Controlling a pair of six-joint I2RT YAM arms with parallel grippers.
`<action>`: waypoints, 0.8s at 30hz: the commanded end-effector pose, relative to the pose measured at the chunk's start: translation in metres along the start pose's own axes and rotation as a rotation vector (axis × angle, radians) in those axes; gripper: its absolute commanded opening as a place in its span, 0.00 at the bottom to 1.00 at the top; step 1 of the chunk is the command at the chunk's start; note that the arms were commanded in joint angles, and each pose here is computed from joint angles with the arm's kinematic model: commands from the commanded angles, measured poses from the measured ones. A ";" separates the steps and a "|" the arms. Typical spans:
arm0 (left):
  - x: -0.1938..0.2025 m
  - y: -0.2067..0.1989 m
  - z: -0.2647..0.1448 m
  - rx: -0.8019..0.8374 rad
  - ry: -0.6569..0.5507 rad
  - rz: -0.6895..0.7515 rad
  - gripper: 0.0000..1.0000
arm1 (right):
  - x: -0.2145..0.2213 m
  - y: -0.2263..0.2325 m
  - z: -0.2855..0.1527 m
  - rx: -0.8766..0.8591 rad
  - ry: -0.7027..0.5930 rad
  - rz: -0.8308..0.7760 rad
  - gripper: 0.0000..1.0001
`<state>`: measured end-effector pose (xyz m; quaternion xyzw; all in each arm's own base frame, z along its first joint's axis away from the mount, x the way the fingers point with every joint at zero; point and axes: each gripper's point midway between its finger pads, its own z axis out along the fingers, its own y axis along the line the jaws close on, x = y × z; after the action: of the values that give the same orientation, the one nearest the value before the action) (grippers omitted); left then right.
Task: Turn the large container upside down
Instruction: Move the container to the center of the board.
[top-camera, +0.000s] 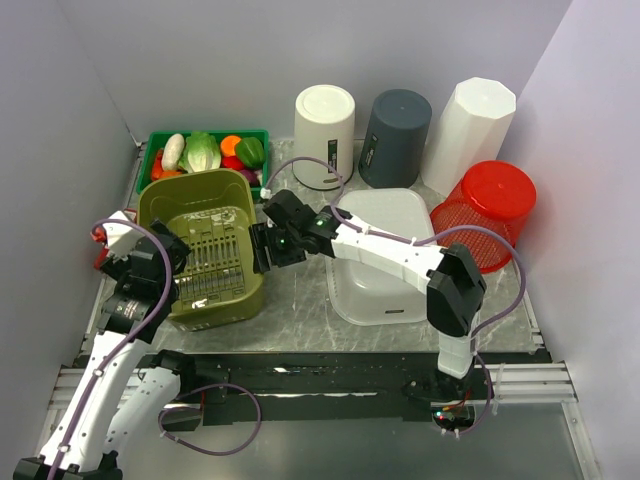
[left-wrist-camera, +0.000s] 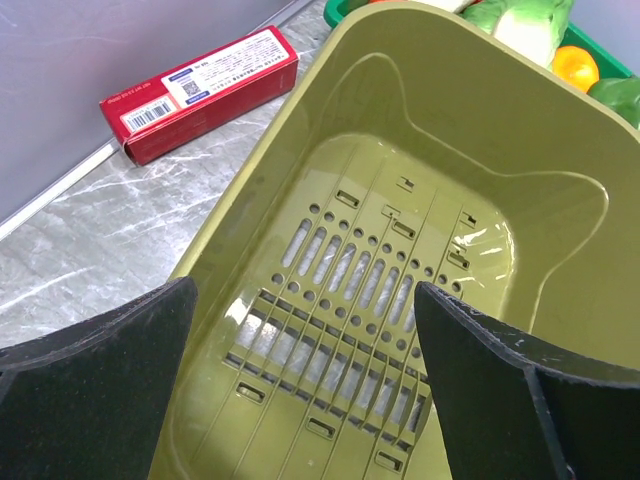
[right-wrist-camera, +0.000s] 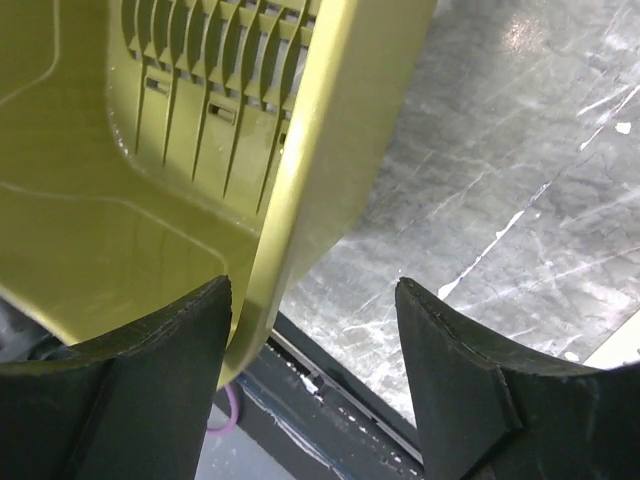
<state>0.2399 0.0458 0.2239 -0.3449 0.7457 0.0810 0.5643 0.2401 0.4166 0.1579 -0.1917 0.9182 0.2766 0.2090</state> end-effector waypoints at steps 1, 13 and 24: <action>-0.012 -0.009 -0.001 0.030 -0.019 -0.021 0.96 | -0.012 -0.003 -0.001 0.057 -0.041 -0.023 0.72; -0.017 -0.005 -0.004 0.022 -0.038 -0.043 0.96 | 0.008 -0.051 -0.027 0.226 -0.107 -0.016 0.63; -0.016 -0.009 -0.003 0.037 -0.029 -0.037 0.96 | 0.013 -0.068 -0.060 0.279 -0.182 -0.001 0.61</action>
<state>0.2394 0.0457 0.2247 -0.3454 0.7453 0.0765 0.5651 0.2471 0.3481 0.1548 -0.1433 0.9264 0.1831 0.2961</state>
